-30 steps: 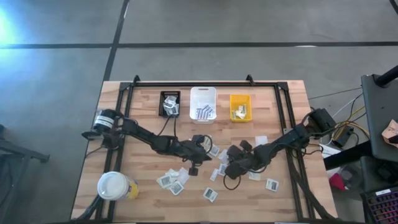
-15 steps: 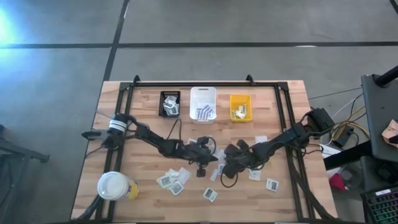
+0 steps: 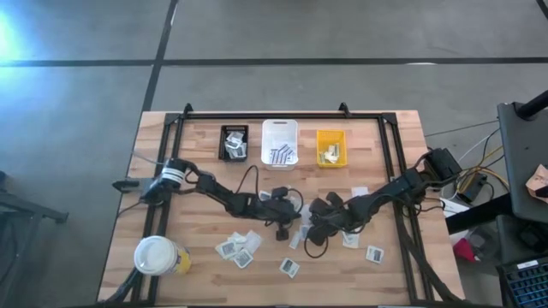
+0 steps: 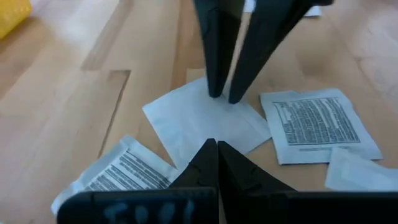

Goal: Pick & Place First Aid Supplies
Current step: Put the blue bandage into the white bin

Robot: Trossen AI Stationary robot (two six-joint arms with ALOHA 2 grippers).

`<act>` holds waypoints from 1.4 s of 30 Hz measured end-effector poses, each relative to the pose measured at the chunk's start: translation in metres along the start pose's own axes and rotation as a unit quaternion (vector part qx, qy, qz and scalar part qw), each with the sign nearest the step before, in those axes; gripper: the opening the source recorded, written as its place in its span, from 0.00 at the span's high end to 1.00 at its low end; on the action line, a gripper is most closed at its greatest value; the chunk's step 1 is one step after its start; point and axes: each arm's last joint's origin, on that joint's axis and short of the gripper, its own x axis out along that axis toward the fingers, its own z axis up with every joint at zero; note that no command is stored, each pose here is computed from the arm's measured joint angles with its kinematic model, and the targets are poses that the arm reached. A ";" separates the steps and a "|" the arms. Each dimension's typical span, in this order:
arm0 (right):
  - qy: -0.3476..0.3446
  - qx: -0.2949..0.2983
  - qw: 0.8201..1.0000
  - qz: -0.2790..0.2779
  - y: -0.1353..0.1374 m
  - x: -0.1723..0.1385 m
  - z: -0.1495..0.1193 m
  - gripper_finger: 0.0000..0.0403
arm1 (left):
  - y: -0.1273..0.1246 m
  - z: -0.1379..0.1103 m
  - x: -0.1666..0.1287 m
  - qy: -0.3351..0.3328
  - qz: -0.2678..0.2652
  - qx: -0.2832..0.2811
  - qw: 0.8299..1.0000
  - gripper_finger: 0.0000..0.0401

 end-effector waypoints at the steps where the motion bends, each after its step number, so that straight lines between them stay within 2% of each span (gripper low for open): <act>1: 0.000 -0.003 1.000 0.000 0.000 0.000 0.000 0.87 | 0.002 -0.001 0.000 0.006 0.002 -0.008 1.000 1.00; 8: -0.003 -0.004 1.000 0.002 -0.002 -0.010 0.004 0.87 | 0.007 -0.006 0.000 0.038 0.012 -0.043 0.998 1.00; 14: -0.025 0.017 0.999 0.012 -0.005 -0.034 0.014 0.87 | 0.007 -0.008 0.000 0.047 0.011 -0.057 0.997 1.00; 19: -0.028 0.017 0.999 -0.001 -0.013 -0.051 0.019 0.87 | 0.007 -0.009 0.000 0.048 0.010 -0.057 0.997 1.00; 24: -0.003 0.077 0.997 -0.022 -0.029 -0.056 0.026 0.84 | 0.007 -0.010 0.000 0.049 0.010 -0.057 0.997 1.00; 35: 0.093 0.150 0.984 0.030 -0.053 -0.044 0.043 0.66 | 0.007 -0.011 0.000 0.051 0.009 -0.057 0.997 1.00; 42: 0.081 0.217 0.967 0.102 -0.062 -0.030 0.038 0.58 | 0.007 -0.011 0.000 0.051 0.009 -0.057 0.997 1.00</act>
